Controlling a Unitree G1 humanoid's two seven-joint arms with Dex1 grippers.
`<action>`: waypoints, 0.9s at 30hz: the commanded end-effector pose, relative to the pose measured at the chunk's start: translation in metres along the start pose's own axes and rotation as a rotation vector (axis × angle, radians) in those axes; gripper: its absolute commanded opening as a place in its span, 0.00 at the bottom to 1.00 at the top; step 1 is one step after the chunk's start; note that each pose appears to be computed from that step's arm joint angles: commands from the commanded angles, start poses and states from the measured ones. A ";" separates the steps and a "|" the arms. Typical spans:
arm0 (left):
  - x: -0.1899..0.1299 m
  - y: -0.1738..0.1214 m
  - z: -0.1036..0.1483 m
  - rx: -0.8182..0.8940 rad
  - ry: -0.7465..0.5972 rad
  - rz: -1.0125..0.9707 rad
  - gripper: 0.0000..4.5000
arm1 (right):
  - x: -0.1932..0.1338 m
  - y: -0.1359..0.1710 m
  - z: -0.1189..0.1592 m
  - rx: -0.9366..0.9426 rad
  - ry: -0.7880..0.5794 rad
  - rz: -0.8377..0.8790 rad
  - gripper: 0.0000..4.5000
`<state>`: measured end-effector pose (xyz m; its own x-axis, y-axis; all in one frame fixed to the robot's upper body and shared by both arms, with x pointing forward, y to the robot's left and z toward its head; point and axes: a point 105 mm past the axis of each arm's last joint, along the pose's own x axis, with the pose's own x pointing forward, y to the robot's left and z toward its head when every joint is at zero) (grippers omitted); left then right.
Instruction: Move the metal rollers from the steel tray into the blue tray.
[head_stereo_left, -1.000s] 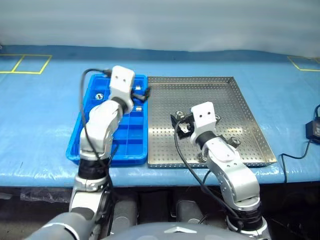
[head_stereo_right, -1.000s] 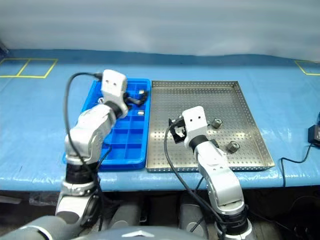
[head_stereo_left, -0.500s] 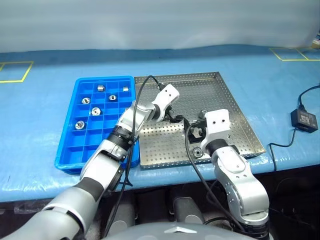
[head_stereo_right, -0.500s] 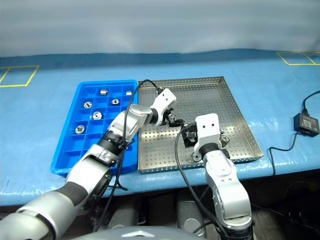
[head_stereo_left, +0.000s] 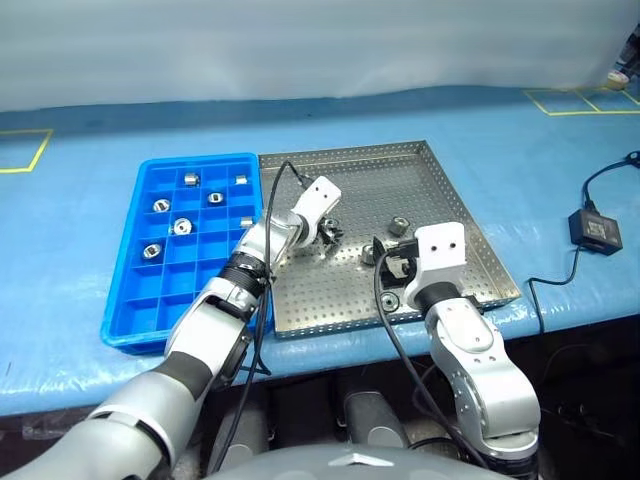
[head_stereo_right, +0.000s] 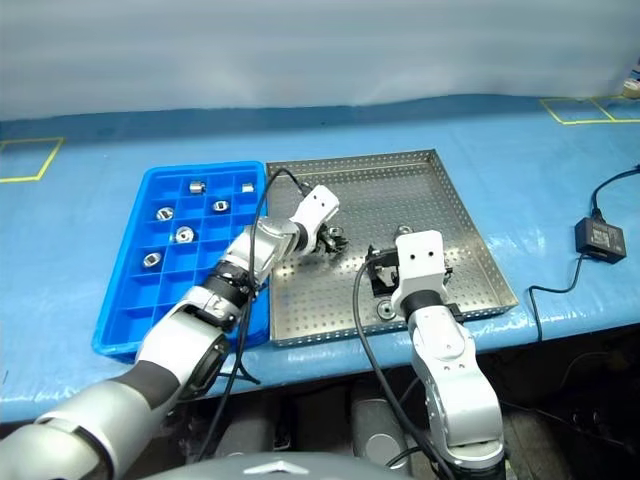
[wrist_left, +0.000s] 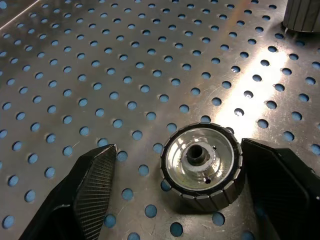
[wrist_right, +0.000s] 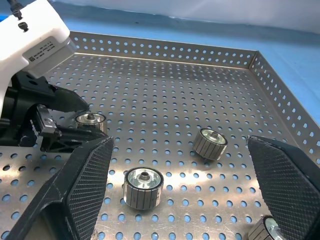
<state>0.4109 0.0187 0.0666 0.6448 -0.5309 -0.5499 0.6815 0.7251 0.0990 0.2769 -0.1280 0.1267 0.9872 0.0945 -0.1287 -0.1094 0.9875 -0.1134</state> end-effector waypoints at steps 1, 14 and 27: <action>-0.006 -0.004 0.015 -0.030 -0.056 -0.022 0.63 | 0.000 0.002 0.014 0.000 -0.053 0.013 1.00; -0.127 0.032 0.064 -0.053 -0.554 0.245 0.40 | 0.017 0.042 0.033 -0.028 -0.114 0.189 1.00; -0.186 0.044 -0.051 -0.120 -0.337 0.600 0.40 | 0.024 0.104 0.039 -0.119 -0.148 0.487 1.00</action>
<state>0.3062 0.1762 0.1137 0.9730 -0.1123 -0.2017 0.1506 0.9710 0.1855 0.2961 -0.0235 0.1376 0.8379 0.5346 -0.1100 -0.5458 0.8193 -0.1756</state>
